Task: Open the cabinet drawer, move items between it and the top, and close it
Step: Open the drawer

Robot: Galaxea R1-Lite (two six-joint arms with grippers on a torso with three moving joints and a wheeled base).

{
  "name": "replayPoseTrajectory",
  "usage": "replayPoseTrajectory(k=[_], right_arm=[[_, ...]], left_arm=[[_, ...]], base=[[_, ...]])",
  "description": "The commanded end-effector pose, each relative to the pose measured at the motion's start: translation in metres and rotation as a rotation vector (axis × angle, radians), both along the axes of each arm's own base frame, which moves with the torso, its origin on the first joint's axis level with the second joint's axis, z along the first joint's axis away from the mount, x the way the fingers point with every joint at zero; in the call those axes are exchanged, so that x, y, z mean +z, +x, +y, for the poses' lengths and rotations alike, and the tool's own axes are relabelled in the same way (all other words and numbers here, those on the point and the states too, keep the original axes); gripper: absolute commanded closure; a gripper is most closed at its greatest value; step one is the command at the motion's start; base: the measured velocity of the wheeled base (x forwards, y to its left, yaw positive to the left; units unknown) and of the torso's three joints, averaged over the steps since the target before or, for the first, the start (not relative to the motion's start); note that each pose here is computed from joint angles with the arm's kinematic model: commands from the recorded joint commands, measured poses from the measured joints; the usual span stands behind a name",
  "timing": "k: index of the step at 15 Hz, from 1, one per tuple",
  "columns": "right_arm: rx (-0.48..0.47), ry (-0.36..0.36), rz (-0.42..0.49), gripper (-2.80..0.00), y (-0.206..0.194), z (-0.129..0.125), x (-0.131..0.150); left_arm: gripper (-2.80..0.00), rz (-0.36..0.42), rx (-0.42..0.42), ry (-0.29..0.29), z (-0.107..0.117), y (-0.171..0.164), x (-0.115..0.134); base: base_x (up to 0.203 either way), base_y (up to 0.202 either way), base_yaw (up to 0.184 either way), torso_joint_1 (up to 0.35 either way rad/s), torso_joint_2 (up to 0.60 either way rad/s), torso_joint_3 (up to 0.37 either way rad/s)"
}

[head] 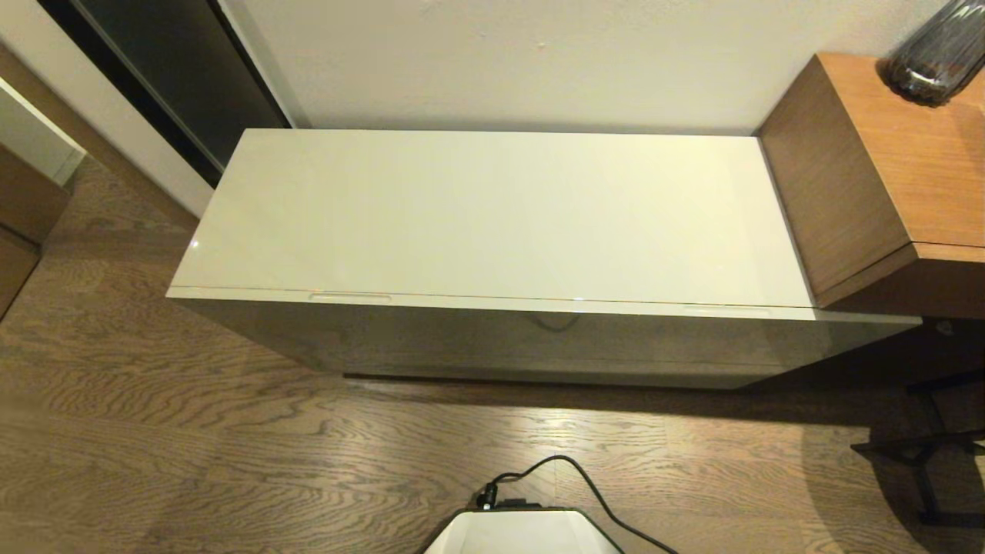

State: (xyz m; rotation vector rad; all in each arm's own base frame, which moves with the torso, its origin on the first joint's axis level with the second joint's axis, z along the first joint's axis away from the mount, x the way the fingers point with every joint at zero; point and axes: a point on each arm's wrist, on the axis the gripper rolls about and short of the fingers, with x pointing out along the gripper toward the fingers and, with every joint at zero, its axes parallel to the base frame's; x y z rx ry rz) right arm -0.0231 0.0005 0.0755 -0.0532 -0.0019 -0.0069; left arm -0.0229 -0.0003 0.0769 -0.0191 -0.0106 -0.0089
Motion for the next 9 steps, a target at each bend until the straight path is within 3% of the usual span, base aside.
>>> replayPoseTrajectory(k=[1,6,9], right_arm=[[0.001,0.000,0.004,0.00,0.0003,0.0000,-0.0002],[0.002,-0.001,0.005,0.00,0.0003,0.0000,-0.0004],[-0.001,0.038,0.002,0.00,0.0003,-0.0001,0.0000]], left_arm=[[0.00,0.001,0.000,-0.001,0.0000,0.0001,0.0000],[0.00,0.001,0.001,0.001,0.0000,0.0001,0.0000],[0.00,0.001,0.001,-0.001,0.0000,0.0001,0.0000]], base=[[0.000,0.000,0.000,0.000,0.00,0.000],[0.000,0.000,0.000,0.000,0.00,0.000],[0.000,0.000,0.000,0.000,0.00,0.000]])
